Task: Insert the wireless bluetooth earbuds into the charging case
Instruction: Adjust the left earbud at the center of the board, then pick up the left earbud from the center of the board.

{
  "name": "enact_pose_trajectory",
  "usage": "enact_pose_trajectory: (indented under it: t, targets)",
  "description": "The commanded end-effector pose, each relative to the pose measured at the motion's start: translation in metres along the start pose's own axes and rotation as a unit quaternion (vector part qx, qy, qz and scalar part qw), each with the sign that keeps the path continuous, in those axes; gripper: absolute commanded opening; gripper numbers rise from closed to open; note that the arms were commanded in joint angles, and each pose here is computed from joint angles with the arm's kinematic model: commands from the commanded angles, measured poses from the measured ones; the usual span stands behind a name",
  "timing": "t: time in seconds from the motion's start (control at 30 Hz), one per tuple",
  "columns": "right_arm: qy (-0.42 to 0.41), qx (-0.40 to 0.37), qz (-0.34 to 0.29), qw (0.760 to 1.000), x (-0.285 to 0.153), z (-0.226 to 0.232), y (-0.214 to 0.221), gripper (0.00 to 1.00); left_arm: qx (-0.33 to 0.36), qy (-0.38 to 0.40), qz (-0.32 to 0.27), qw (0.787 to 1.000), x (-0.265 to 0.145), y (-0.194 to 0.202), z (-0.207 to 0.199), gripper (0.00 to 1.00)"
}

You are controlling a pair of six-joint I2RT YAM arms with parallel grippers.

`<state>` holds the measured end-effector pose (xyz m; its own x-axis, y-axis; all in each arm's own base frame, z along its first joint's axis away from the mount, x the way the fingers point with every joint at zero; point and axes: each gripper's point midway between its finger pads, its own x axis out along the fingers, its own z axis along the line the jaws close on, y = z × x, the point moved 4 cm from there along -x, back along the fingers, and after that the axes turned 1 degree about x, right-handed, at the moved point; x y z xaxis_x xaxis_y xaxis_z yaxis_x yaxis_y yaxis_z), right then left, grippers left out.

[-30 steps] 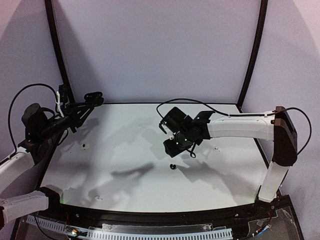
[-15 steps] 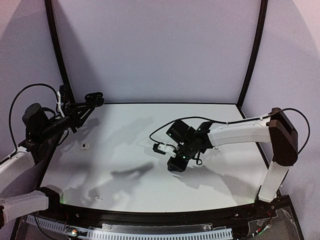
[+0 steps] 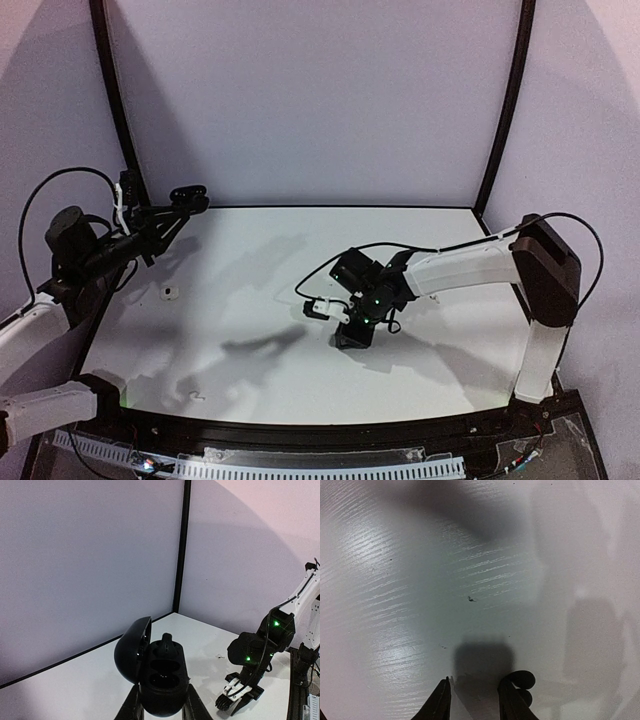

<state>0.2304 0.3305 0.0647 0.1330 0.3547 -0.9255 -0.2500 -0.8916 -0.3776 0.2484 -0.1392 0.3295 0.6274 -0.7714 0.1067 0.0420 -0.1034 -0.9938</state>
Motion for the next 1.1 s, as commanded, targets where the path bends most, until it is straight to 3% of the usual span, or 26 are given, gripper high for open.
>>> enact_pose_trajectory:
  t: [0.0,0.6,1.07]
  targets:
    - [0.018,-0.007,-0.003,1.000,0.001,-0.010,-0.003,0.32,0.008,-0.002,-0.002,1.000,0.000,-0.002,0.000,0.01]
    - [0.051,-0.009,0.010,0.999,-0.005,-0.029,-0.001,0.32,0.005,0.001,0.000,1.000,0.001,0.001,0.000,0.01]
    - [0.062,-0.007,0.018,0.998,-0.003,-0.041,0.005,0.22,0.006,0.003,-0.002,1.000,0.002,-0.001,0.000,0.01]
